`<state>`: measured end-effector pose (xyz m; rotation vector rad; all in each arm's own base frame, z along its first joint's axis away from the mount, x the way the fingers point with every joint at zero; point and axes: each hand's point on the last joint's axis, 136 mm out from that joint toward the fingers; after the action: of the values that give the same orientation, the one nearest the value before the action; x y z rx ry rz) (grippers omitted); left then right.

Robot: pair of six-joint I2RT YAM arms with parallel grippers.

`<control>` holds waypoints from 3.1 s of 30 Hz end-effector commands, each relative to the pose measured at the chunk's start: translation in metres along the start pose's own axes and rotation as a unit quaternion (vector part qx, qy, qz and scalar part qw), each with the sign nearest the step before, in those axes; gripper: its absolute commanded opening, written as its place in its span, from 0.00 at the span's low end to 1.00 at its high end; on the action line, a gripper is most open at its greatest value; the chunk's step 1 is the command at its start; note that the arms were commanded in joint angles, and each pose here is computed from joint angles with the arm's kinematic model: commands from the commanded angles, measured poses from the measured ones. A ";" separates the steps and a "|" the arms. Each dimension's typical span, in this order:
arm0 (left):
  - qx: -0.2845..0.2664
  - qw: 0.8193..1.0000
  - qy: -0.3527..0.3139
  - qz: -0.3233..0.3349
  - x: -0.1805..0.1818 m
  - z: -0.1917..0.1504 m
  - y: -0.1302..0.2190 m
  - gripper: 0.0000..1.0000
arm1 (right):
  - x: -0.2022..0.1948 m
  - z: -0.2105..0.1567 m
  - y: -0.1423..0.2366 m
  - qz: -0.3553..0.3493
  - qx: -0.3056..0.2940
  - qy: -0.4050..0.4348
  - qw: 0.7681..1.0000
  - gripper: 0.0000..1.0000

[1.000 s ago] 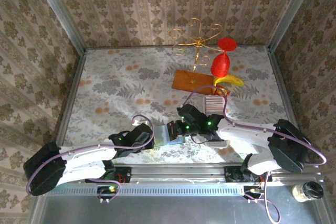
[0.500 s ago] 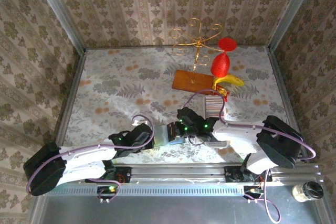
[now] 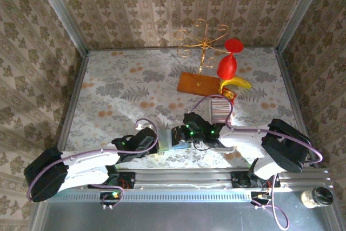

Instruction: Put the credit cards into the card holder

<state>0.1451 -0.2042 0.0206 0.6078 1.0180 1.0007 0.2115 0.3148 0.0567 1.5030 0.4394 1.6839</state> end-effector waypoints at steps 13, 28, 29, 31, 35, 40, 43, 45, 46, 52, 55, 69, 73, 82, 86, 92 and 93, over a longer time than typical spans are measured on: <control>0.005 1.000 0.007 0.006 0.008 -0.008 -0.001 0.00 | -0.006 -0.002 -0.005 -0.003 -0.005 -0.018 1.000 0.00; 0.007 1.000 0.005 0.007 0.008 -0.008 -0.003 0.00 | -0.002 -0.010 -0.008 0.004 0.015 -0.025 1.000 0.00; 0.007 1.000 0.005 0.007 0.008 -0.008 -0.003 0.00 | -0.002 -0.011 -0.009 0.005 0.016 -0.026 1.000 0.00; 0.008 1.000 0.006 0.009 0.009 -0.009 -0.003 0.00 | -0.001 -0.012 -0.009 0.008 0.017 -0.026 0.999 0.00; 0.008 1.000 0.007 0.010 0.009 -0.009 -0.003 0.00 | 0.001 -0.013 -0.010 0.013 0.018 -0.028 0.999 0.00; 0.007 1.000 0.008 0.011 0.010 -0.010 -0.004 0.00 | 0.004 -0.014 -0.010 0.021 0.020 -0.035 0.999 0.00; 0.007 1.000 0.008 0.011 0.010 -0.010 -0.004 0.00 | 0.005 -0.015 -0.011 0.030 0.021 -0.041 0.998 0.00; 0.007 1.000 0.009 0.012 0.011 -0.010 -0.004 0.00 | 0.003 -0.016 -0.010 0.023 0.022 -0.036 0.999 0.00; 0.007 1.000 0.008 0.012 0.011 -0.010 -0.004 0.00 | -0.002 -0.015 -0.009 0.011 0.018 -0.029 0.999 0.00; 0.008 1.000 0.008 0.011 0.010 -0.011 -0.004 0.00 | -0.008 -0.014 -0.003 -0.013 0.018 0.011 1.000 0.00; 0.008 1.000 0.007 0.011 0.010 -0.010 -0.004 0.00 | -0.007 -0.012 -0.001 -0.023 0.019 0.036 0.999 0.00; -0.023 1.000 -0.007 -0.003 -0.001 0.008 0.016 0.00 | 0.005 -0.002 0.007 0.007 -0.004 0.040 0.999 0.00; -0.050 0.999 -0.003 -0.020 -0.005 0.018 0.027 0.02 | 0.004 0.000 0.009 0.012 -0.006 0.034 0.999 0.00; -0.069 0.995 -0.005 -0.079 -0.039 0.039 0.035 0.01 | -0.004 0.003 0.006 0.006 -0.009 0.026 1.000 0.00; -0.067 0.994 -0.017 -0.087 -0.049 0.044 0.031 0.00 | -0.003 0.003 0.002 0.009 -0.007 0.024 1.000 0.00; -0.026 0.997 -0.019 -0.070 -0.045 0.032 0.014 0.00 | -0.002 0.002 -0.002 0.018 -0.004 0.012 1.000 0.00; -0.021 0.998 -0.018 -0.064 -0.043 0.030 0.011 0.00 | -0.002 0.003 -0.002 0.020 -0.006 0.010 1.000 0.00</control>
<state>0.1595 -0.2299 0.0566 0.5067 0.9920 0.9207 0.2115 0.3138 0.0562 1.4808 0.4495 1.7429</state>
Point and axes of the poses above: each hand's point on the last joint's axis, 136 mm out from that joint toward the fingers, its own y axis back along the fingers, its own x axis along the line the jaws close on, z = x × y, and after that the axes turned 5 degrees about -y, right-handed
